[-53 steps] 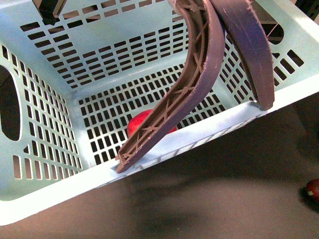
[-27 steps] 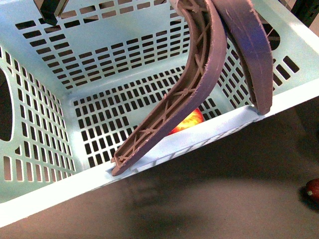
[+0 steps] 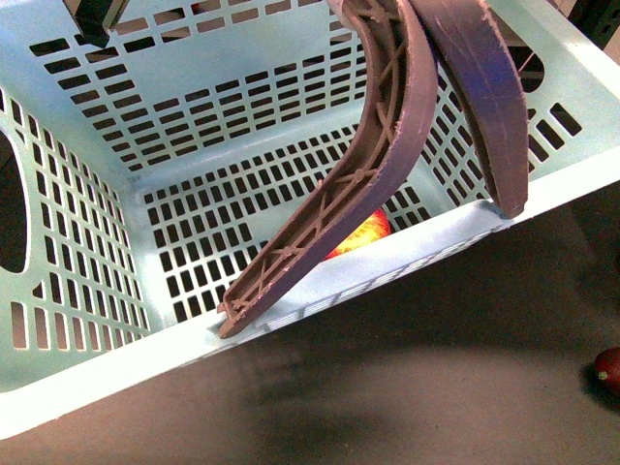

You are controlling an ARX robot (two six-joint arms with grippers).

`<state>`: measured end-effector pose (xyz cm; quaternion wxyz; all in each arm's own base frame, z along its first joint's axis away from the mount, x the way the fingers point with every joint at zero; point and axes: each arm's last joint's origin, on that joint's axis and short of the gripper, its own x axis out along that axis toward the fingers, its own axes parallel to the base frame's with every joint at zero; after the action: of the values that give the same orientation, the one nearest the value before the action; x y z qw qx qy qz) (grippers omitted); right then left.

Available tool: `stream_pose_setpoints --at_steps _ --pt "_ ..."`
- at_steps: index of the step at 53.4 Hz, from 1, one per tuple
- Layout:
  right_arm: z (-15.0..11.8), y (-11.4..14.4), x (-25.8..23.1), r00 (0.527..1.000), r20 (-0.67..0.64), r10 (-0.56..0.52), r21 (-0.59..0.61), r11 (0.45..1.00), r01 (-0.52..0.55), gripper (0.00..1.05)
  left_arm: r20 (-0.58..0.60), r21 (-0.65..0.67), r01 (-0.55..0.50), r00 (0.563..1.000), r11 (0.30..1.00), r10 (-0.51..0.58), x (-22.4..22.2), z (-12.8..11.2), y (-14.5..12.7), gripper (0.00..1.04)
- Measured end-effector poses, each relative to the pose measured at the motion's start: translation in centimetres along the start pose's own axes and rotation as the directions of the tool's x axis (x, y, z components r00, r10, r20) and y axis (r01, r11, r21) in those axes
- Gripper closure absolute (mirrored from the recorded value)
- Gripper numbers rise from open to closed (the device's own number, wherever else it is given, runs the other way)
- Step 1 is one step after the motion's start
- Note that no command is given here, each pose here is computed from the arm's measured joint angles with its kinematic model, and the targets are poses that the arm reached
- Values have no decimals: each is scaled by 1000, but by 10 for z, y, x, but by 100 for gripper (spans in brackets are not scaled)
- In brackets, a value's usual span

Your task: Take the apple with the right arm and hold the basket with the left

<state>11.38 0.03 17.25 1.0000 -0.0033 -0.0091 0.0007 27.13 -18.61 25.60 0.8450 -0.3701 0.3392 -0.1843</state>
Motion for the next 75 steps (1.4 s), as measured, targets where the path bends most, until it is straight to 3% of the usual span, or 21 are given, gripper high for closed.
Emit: stream_pose_setpoints --at_steps 38,47,58,65,69,72,75 --pt "-3 0 -17 1000 -6 0 0 1000 0 102 0 -2 0 1000 1000 0 0 0 0 90" --pt "-3 0 -17 1000 -5 0 0 1000 0 75 2 2 -1 1000 1000 1 0 0 0 90" --pt "-3 0 -17 1000 -5 0 0 1000 0 30 1 2 -1 1000 1000 1 0 0 0 90" --pt "-3 0 -17 1000 -5 0 1 1000 0 8 1 2 -1 1000 1000 1 0 0 0 90" --pt "-3 0 -17 1000 -5 0 2 1000 0 9 2 2 -1 1000 1000 1 0 0 0 90" --pt "-3 0 -17 1000 -5 0 3 1000 0 9 64 -49 -103 992 993 106 -1 2 -1 90" --pt "-3 0 -17 1000 -6 0 3 1000 0 9 120 -146 -142 980 979 160 -2 6 -1 90"
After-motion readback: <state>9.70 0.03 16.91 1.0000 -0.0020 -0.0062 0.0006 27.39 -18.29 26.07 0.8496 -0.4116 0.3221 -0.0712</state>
